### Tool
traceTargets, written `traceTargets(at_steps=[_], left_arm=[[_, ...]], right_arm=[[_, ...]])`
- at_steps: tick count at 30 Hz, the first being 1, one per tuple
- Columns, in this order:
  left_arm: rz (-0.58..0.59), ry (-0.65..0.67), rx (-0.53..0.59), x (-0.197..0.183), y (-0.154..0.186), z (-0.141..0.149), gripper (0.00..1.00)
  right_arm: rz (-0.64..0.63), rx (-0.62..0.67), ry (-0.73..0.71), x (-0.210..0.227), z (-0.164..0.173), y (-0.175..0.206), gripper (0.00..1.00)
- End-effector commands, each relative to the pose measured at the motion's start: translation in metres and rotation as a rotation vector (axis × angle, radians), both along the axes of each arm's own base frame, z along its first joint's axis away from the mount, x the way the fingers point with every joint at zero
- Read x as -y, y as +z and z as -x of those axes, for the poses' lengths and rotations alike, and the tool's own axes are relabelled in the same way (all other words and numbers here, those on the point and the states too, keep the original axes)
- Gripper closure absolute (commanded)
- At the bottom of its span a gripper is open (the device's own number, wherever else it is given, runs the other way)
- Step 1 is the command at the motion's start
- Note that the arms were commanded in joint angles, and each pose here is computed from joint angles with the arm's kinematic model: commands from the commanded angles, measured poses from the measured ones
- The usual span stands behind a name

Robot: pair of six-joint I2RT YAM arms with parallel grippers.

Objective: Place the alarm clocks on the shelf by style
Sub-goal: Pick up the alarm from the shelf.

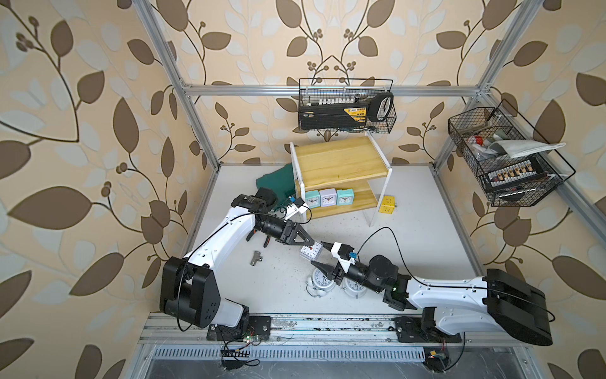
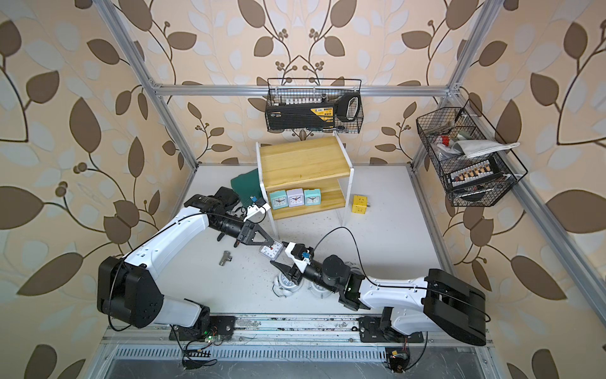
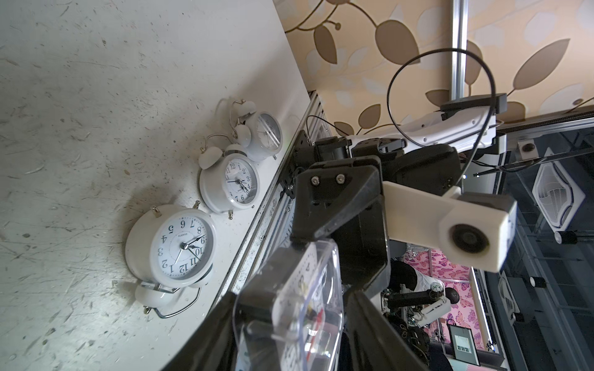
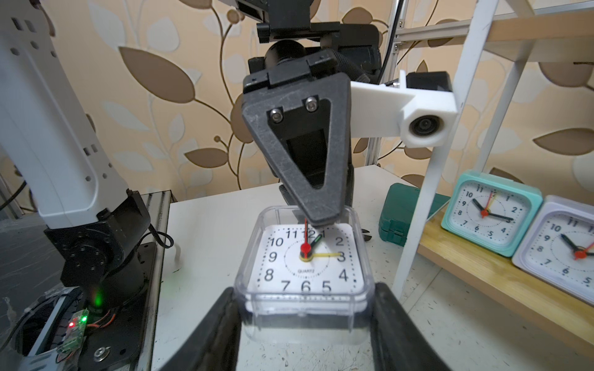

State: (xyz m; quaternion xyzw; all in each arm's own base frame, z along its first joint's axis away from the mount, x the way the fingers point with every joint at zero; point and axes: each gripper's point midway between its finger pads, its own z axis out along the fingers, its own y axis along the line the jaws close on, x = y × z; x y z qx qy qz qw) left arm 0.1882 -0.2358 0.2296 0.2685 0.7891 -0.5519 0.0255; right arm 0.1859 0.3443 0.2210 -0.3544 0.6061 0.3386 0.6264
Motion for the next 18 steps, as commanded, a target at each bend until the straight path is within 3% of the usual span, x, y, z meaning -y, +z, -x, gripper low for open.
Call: traceTargets(at_steps=[1, 7, 18], left_arm=[[0.06, -0.023, 0.007, 0.002, 0.01, 0.007, 0.49], [0.048, -0.017, 0.038, 0.0, 0.01, 0.008, 0.58], [-0.051, 0.05, 0.129, -0.006, 0.0, -0.003, 0.77]], right_arm=[[-0.013, 0.019, -0.035, -0.003, -0.007, 0.008, 0.57], [0.051, -0.015, -0.067, -0.002, -0.013, -0.009, 0.53], [0.146, -0.171, -0.105, -0.004, -0.02, -0.03, 0.28]])
